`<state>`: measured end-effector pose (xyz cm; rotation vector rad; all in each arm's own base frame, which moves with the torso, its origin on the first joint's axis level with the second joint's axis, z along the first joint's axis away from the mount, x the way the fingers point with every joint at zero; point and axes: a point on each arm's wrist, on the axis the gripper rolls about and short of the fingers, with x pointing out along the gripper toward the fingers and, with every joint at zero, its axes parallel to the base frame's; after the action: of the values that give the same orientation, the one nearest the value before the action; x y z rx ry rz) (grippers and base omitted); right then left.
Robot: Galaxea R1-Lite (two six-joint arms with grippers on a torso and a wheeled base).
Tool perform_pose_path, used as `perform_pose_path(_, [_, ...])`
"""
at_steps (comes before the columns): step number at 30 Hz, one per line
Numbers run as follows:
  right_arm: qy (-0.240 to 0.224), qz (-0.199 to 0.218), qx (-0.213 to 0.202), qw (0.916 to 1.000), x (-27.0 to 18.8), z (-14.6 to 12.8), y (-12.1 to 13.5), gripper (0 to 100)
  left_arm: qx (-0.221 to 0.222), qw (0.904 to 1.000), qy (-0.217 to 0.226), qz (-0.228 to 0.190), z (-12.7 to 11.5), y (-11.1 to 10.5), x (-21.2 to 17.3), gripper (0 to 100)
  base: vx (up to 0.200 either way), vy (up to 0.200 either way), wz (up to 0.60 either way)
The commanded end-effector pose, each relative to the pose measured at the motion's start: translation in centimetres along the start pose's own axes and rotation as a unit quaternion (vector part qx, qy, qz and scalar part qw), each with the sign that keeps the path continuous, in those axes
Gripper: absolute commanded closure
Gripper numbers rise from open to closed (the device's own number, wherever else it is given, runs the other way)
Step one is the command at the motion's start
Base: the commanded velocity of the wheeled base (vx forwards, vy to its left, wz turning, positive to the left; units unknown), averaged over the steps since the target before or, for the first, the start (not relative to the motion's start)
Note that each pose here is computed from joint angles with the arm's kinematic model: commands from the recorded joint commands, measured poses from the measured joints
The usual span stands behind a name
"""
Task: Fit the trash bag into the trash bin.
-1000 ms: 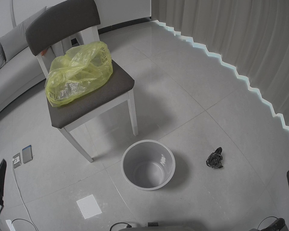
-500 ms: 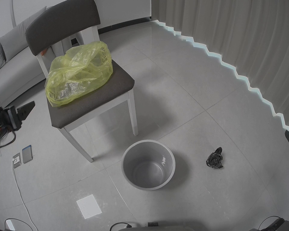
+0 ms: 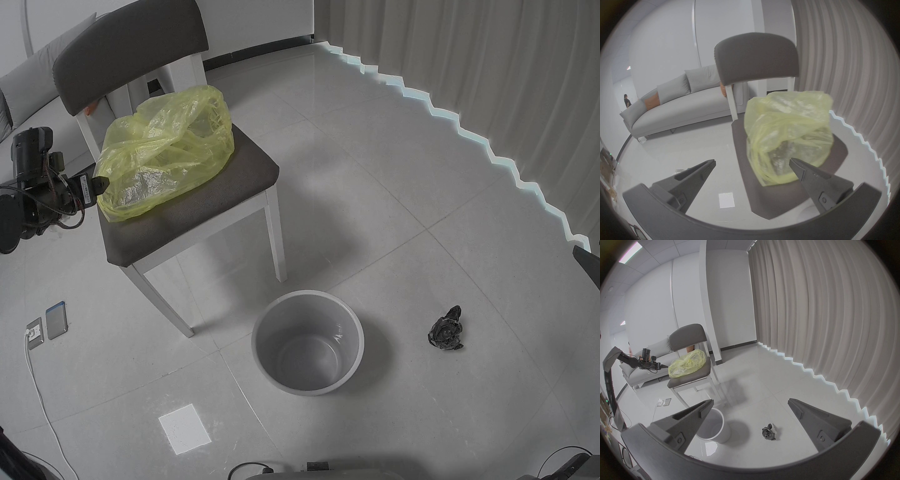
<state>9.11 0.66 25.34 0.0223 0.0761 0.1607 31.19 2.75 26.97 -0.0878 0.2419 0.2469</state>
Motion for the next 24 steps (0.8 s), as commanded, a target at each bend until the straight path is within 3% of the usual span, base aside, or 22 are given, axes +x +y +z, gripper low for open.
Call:
perform_pose_path(1, [0.007, 0.000, 0.002, 1.0000, 0.6, 0.1, -0.1, 0, -0.003, 0.9992, 0.030, 0.026, -1.3, 1.2, 4.0, 0, 0.000, 0.000, 0.00])
perform_pose_path(7, [0.009, 0.000, 0.002, 1.0000, 0.6, 0.0, -0.1, 0, -0.010, 0.9993, 0.031, 0.017, -1.4, 0.9, 4.6, 0, 0.000, 0.000, 0.00])
perform_pose_path(12, [0.009, 0.000, 0.002, 1.0000, 0.6, -0.1, -0.1, 0, -0.026, 0.9993, 0.024, -0.016, -0.8, 0.3, 4.4, 0, 0.000, 0.000, 0.00])
perform_pose_path(21, [0.009, 0.000, 0.002, 1.0000, 0.6, -0.1, -0.1, 0, -0.029, 0.9989, 0.035, -0.006, -1.6, 0.9, 6.3, 0, 0.000, 0.000, 0.00])
perform_pose_path(22, [0.009, 0.000, 0.002, 1.0000, 0.6, -0.1, -0.1, 0, -0.029, 0.9989, 0.036, -0.006, -1.6, 0.9, 6.4, 100, 0.000, 0.000, 0.00])
perform_pose_path(24, [0.009, 0.000, 0.002, 1.0000, 0.6, -0.1, -0.1, 0, -0.030, 0.9989, 0.036, -0.006, -1.7, 0.8, 6.6, 100, 0.000, 0.000, 0.00])
